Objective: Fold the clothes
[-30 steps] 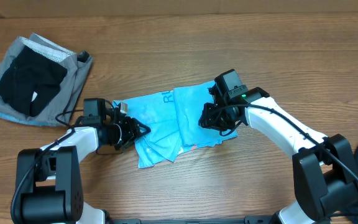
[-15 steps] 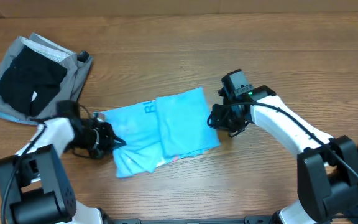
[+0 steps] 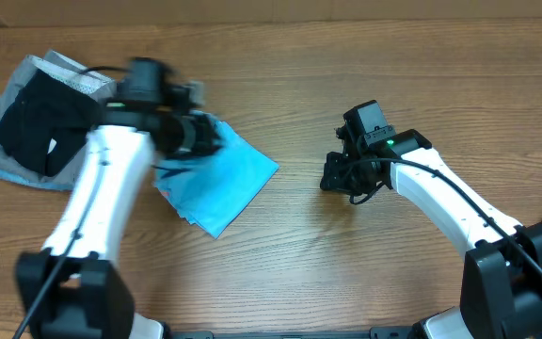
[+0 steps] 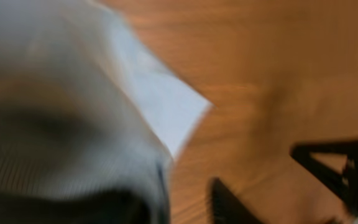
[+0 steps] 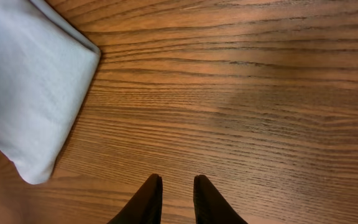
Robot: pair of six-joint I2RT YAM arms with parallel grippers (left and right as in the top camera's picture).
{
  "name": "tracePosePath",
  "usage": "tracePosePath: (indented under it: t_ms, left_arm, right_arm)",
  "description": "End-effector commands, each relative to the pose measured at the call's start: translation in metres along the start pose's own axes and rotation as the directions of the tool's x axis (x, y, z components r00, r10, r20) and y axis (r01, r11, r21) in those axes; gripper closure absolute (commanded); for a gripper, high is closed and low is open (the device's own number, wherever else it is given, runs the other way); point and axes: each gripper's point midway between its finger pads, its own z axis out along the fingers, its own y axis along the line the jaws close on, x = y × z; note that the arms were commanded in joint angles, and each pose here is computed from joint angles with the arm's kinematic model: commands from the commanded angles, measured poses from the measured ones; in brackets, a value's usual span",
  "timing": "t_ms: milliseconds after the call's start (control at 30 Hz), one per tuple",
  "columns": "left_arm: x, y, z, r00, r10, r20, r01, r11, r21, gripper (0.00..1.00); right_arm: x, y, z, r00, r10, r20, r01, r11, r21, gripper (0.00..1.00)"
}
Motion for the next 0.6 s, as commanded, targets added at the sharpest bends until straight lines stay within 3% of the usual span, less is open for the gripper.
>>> tracePosePath:
  t_ms: [0, 100, 267, 467, 567]
  left_arm:
    - [0.063, -0.036, 0.065, 0.972, 0.090, -0.219, -0.117, 0.987, -0.113, 0.18]
    - [0.087, -0.025, 0.078, 0.947, 0.110, -0.301, -0.189, 0.950, -0.249, 0.14]
    - [0.080, -0.003, 0.051, 0.954, 0.054, -0.293, -0.164, 0.917, -0.364, 0.16]
    - [0.043, 0.008, 0.000, 0.984, 0.007, -0.179, -0.072, 0.930, -0.360, 0.17]
    - [0.035, 0.001, -0.012, 0.984, 0.053, -0.173, -0.097, 0.961, -0.259, 0.25]
  right_arm:
    - [-0.002, 0.002, -0.008, 1.000, -0.013, 0.022, 0.013, 1.000, 0.001, 0.79]
    - [0.001, 0.000, -0.008, 1.000, -0.025, 0.009, 0.025, 1.000, 0.007, 0.79]
    - [0.002, 0.000, -0.008, 1.000, -0.026, 0.005, 0.026, 1.000, 0.010, 0.78]
    - [-0.003, 0.017, -0.008, 0.997, -0.079, 0.018, 0.080, 0.993, -0.081, 0.70]
    - [-0.008, 0.035, -0.010, 0.991, -0.126, 0.044, 0.131, 0.978, -0.164, 0.66]
